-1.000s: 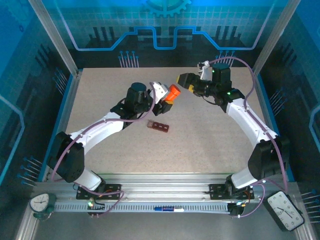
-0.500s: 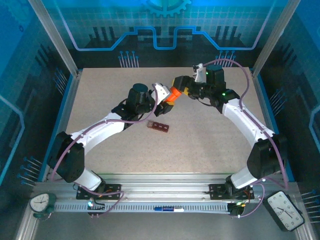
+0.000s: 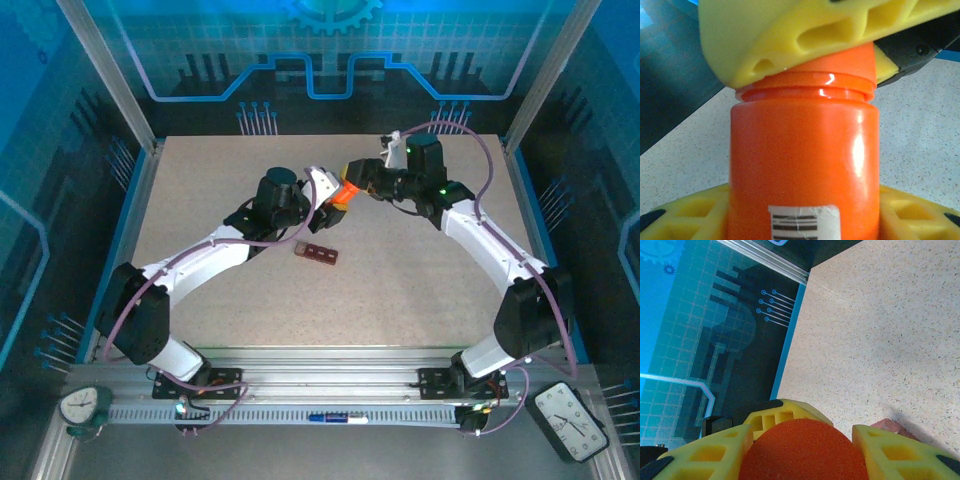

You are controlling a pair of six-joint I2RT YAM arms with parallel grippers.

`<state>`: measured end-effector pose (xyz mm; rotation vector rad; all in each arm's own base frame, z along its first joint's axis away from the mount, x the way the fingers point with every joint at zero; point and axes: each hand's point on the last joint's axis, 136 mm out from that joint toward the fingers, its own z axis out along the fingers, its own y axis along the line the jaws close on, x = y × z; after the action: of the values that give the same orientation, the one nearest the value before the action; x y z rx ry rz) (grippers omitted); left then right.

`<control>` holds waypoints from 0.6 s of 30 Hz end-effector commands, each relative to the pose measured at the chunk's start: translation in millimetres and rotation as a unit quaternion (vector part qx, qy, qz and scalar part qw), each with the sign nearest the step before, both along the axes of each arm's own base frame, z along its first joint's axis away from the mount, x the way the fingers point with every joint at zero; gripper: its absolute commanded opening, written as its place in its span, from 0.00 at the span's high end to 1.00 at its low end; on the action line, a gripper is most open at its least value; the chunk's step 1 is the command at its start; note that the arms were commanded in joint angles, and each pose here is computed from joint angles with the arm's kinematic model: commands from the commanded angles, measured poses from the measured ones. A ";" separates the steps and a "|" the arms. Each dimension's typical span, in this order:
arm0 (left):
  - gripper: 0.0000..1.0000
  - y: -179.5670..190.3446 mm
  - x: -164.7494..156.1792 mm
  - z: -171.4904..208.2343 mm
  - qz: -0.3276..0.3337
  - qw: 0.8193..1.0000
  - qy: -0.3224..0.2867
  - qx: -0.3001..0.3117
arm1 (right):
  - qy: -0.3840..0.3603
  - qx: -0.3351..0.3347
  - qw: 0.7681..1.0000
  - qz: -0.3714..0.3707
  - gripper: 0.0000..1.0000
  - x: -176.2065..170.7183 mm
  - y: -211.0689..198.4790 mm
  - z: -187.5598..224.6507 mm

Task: Sort the pills into containers

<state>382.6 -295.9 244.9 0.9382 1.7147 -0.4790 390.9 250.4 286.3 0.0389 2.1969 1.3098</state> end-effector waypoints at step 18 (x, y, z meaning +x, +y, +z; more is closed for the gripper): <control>1.00 -4.4 -33.9 27.3 -0.107 0.986 0.096 -0.084 | -0.265 -0.026 0.949 0.171 0.64 2.5 -20.5 58.1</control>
<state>370.7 -301.7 267.1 0.9370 1.6953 -0.7568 380.1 250.5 316.3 -0.5666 1.9671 1.4041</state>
